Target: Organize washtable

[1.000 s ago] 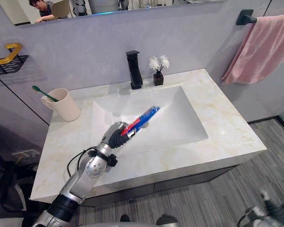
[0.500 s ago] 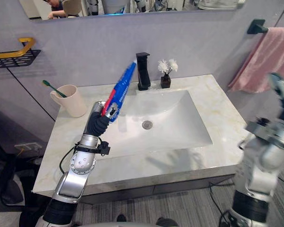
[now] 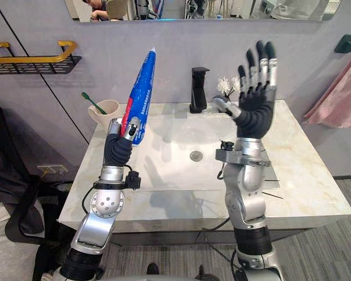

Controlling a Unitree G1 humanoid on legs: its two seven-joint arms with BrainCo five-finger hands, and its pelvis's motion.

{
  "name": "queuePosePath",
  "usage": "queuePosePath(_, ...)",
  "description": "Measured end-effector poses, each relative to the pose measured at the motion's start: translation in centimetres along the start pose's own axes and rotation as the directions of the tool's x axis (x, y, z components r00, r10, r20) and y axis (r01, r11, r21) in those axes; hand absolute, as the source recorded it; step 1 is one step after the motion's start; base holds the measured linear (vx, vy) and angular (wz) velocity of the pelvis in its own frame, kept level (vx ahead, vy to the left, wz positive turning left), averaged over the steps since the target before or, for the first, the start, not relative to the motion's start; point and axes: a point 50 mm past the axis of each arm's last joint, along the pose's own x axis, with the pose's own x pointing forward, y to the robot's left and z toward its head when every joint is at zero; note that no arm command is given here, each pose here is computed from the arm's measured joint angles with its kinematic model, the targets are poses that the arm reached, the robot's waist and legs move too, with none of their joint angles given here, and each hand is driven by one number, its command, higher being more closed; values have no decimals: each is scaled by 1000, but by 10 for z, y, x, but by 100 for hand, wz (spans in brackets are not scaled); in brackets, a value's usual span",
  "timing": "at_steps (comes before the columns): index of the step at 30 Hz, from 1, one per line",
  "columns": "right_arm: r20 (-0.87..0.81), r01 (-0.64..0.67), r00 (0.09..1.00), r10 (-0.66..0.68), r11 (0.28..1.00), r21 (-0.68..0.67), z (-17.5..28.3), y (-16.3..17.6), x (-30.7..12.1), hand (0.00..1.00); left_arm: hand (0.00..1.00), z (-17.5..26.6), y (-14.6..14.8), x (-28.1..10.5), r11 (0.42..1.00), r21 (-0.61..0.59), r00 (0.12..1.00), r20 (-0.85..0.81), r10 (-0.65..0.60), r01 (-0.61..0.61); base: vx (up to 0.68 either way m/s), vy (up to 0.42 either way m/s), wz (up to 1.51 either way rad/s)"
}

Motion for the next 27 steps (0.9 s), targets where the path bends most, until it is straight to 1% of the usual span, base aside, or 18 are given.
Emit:
queuePosePath(2, -42, -3, 999, 4, 1000, 24, -8, 3, -2, 0, 100, 0, 0, 0, 1000, -1, 1000, 1, 14, -14, -16, 7, 2)
queuePosePath(6, -158, 7, 987, 13, 992, 123, -30, 13, -10, 0, 100, 2, -3, -1, 1000, -10, 1000, 3, 7, -7, 0, 0, 0)
queuePosePath(7, -195, 13, 981, 20, 986, 167, -36, 16, -12, 0, 100, 3, -6, -2, 1000, -15, 1000, 5, 5, -5, 0, 0, 0)
queuePosePath(8, -202, 15, 979, 21, 984, 176, -38, 16, -13, 0, 100, 3, -6, -2, 1000, -16, 1000, 5, 3, -3, 0, 0, 0)
queuePosePath(11, -258, 23, 965, 43, 968, 249, -47, 20, -18, 0, 100, 5, -14, -4, 999, -20, 999, 11, -31, 31, 0, 0, 0)
queuePosePath(13, -291, 28, 954, 71, 947, 321, -53, 24, -21, 0, 100, 6, -19, -5, 999, -2, 998, 15, -54, 54, 0, 0, 0)
queuePosePath(16, -332, 48, 940, 83, 928, 369, -60, 24, -24, 0, 100, 6, -24, -7, 997, -4, 997, 9, -78, 78, 0, 0, 0)
queuePosePath(18, -366, 50, 923, 121, 904, 425, -67, 29, -27, 0, 100, 5, -26, -9, 993, 20, 994, 11, -113, 113, -24, -14, -3)
queuePosePath(22, -375, 7, 903, 211, 864, 503, -70, 43, -27, 0, 100, -1, -33, -14, 981, 55, 982, -3, -188, 188, -20, -5, -5)
queuePosePath(24, -351, -44, 893, 281, 831, 554, -68, 55, -21, 0, 100, -8, -38, -19, 963, 80, 966, -27, -256, 258, -36, 1, -12)
queuePosePath(27, -360, -36, 884, 298, 812, 583, -71, 55, -22, 0, 100, -9, -40, -19, 955, 85, 959, -26, -284, 285, -10, 1, -2)
